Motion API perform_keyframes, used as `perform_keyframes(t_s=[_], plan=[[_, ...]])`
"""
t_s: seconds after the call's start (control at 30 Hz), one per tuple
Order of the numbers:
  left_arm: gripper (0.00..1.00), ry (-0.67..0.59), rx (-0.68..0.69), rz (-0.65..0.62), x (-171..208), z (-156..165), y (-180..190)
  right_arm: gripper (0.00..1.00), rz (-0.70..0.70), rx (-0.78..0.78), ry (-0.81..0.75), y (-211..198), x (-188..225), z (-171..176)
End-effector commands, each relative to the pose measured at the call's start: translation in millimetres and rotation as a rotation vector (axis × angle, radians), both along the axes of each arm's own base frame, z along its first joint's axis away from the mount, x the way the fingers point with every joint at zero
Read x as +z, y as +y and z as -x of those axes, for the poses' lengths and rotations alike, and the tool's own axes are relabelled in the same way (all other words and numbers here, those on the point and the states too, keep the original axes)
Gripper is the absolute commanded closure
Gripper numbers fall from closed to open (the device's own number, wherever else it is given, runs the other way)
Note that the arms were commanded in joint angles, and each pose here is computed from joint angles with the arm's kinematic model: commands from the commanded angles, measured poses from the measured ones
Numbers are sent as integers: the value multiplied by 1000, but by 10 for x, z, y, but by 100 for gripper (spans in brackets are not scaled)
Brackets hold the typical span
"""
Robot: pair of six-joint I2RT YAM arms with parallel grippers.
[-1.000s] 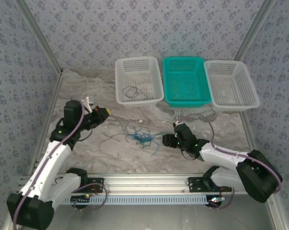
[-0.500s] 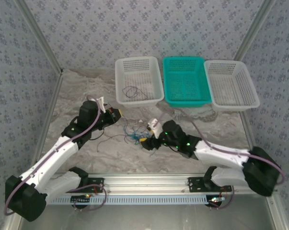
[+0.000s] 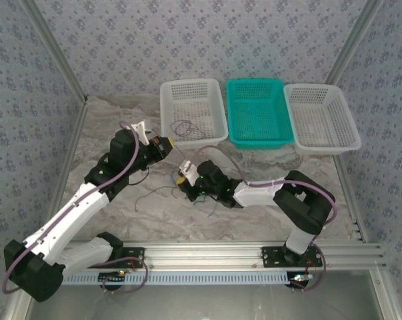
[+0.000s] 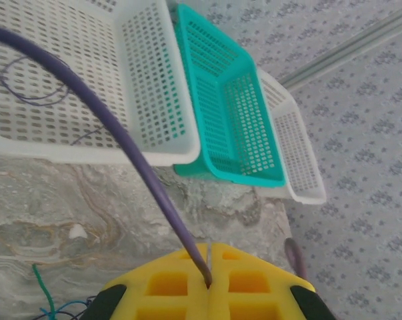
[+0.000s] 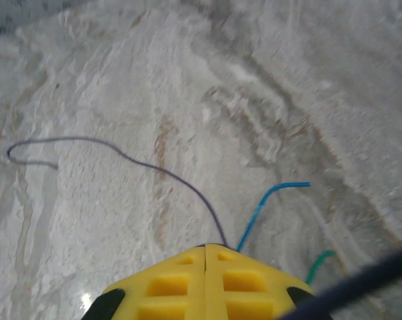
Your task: Untangle the cables
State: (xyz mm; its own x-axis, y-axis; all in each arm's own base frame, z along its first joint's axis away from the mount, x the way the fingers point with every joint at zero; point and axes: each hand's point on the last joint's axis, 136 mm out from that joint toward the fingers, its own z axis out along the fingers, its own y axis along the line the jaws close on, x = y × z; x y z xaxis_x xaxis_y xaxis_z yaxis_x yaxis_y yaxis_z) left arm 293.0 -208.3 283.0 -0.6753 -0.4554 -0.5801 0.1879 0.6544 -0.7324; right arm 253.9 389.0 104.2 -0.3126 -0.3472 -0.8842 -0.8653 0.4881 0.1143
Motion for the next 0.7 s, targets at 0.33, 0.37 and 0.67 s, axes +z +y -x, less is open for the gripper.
perform_keyframes(t_s=[0.33,0.37,0.67], plan=[[35,115,2,-78,-1072,458,275,100,-325,-69,291,-302,416,-9],[36,162,-17,-28,-1195,500,193,100,-339,-84,308,-305,422,-39],[33,284,-115,-38,-1670,746,-214,100,-386,-121,383,-327,418,-171]])
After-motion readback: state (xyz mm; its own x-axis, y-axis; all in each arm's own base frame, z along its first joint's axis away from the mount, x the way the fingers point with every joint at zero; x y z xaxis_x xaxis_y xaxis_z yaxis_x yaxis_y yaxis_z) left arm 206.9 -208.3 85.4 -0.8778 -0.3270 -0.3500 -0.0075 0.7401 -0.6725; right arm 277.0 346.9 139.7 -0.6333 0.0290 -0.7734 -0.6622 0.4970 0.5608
